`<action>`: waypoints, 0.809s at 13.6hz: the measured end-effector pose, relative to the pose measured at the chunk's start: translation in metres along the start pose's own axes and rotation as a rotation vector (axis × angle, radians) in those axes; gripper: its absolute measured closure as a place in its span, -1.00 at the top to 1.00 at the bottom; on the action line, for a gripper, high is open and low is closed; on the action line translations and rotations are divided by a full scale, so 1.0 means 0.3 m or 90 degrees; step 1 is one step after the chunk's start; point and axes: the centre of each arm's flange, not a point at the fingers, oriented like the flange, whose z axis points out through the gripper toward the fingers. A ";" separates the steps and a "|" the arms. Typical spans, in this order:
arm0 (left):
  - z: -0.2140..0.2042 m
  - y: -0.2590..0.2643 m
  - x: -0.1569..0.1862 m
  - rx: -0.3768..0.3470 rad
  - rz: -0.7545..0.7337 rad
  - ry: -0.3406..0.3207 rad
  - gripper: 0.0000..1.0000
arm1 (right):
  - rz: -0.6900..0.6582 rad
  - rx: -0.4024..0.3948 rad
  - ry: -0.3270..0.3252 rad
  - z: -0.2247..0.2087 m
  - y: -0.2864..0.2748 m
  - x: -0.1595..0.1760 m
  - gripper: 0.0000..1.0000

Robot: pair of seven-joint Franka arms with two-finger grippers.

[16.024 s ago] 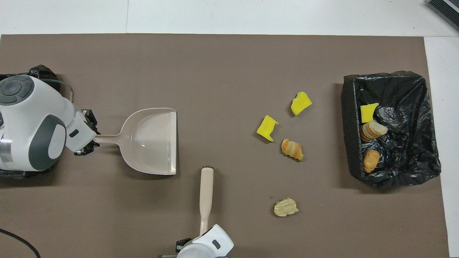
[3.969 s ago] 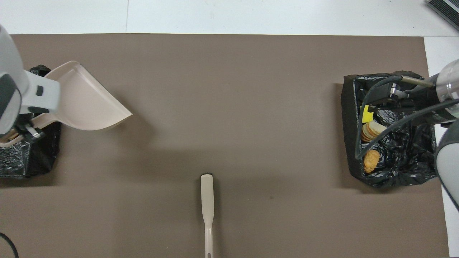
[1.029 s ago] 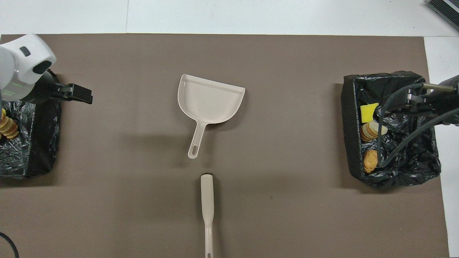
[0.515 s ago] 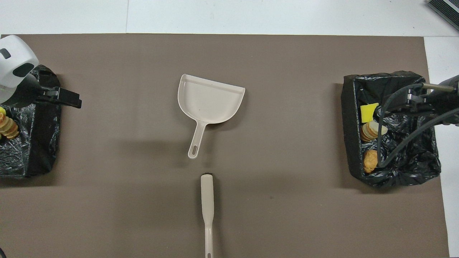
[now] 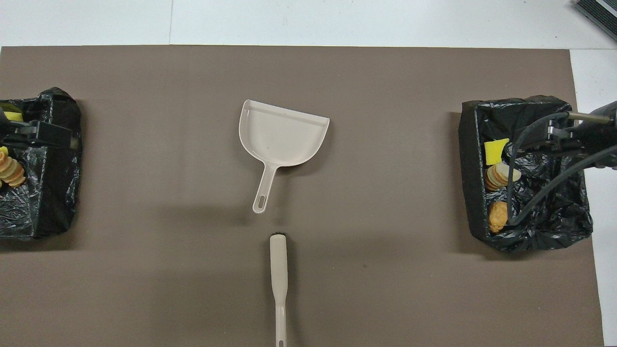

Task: Sweep and dump trash in bin

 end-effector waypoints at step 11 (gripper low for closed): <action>-0.077 0.066 -0.118 0.010 -0.007 -0.058 1.00 | 0.000 0.000 0.000 0.000 0.000 0.000 1.00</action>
